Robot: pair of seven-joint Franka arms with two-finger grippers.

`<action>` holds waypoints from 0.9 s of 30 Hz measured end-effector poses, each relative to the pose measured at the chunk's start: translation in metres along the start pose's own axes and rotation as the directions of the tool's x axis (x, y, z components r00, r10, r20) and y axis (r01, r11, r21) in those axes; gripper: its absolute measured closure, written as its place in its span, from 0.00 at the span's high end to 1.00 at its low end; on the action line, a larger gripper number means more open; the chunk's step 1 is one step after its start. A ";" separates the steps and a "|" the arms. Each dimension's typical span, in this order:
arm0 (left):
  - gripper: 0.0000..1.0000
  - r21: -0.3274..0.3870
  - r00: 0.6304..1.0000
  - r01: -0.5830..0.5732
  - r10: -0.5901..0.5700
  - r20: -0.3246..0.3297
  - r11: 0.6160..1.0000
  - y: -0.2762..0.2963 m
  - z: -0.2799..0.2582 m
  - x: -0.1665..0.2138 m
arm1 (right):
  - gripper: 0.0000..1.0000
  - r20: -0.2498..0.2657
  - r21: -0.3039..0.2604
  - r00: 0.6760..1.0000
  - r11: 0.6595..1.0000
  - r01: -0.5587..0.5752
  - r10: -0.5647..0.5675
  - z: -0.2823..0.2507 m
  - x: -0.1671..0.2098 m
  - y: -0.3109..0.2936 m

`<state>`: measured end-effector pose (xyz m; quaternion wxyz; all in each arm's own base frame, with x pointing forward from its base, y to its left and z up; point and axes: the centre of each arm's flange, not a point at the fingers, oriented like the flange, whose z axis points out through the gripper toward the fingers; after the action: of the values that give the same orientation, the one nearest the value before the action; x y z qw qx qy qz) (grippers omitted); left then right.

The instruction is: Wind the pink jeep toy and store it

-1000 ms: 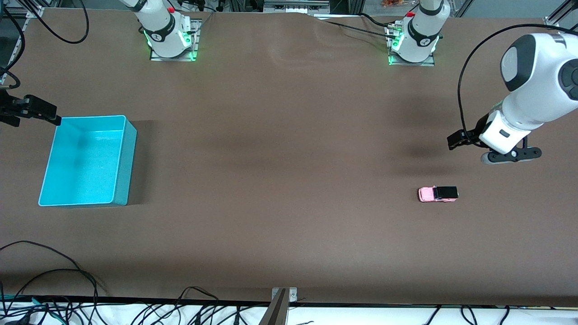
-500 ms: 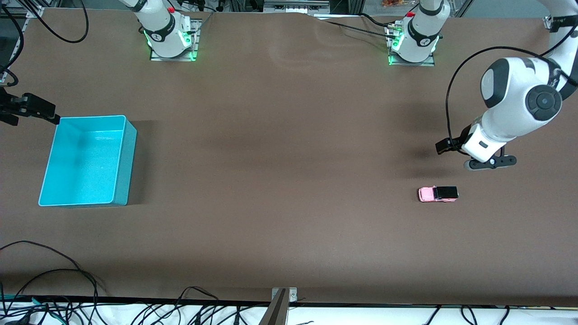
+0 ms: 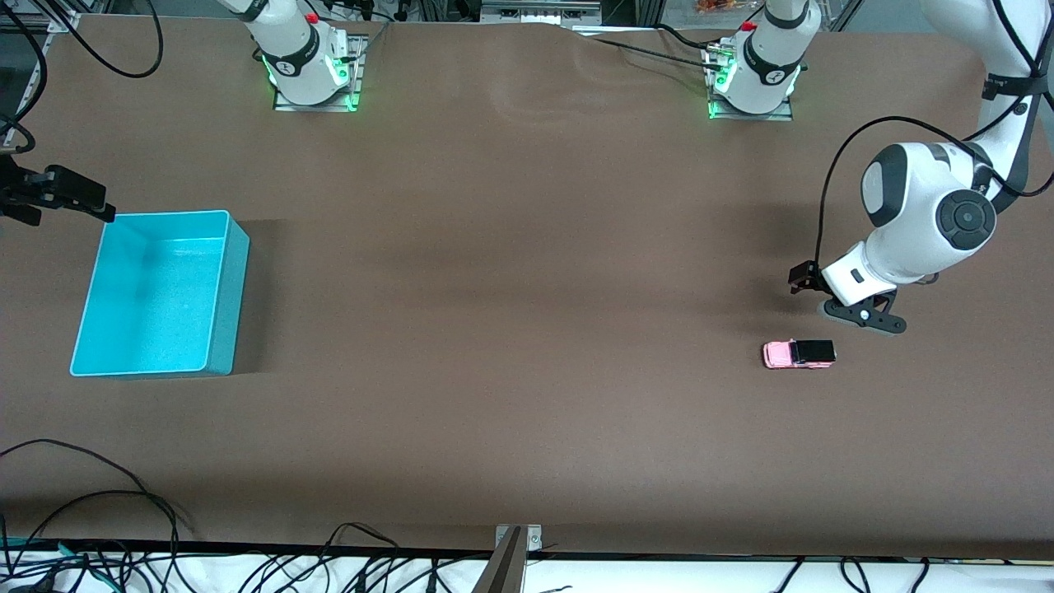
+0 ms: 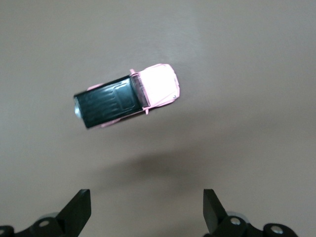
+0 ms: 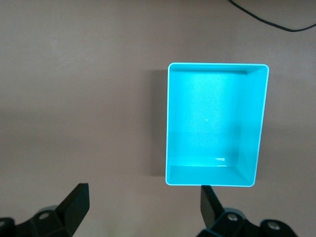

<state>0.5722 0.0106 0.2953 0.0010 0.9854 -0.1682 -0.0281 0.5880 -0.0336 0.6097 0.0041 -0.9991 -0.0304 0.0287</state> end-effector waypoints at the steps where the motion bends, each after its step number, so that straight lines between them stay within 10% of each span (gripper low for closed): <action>1: 1.00 0.001 0.999 -0.032 0.032 -0.002 0.999 -0.001 0.001 0.000 | 1.00 0.000 0.000 1.000 1.000 0.000 0.000 0.000 0.000 0.000; 12: 1.00 0.058 0.846 -0.528 0.531 -0.046 0.847 -0.009 0.016 0.009 | 1.00 0.002 0.001 1.000 1.000 0.001 -0.001 0.000 0.000 -0.001; 27: 1.00 0.063 0.563 -0.824 0.826 -0.017 0.563 -0.011 0.058 0.017 | 1.00 0.003 0.001 1.000 1.000 0.001 -0.001 0.001 0.000 -0.001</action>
<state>0.5883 0.0161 0.2362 -0.0059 0.7928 -0.6094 0.0018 0.5879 -0.0328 0.6092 0.0044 -0.9991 -0.0311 0.0301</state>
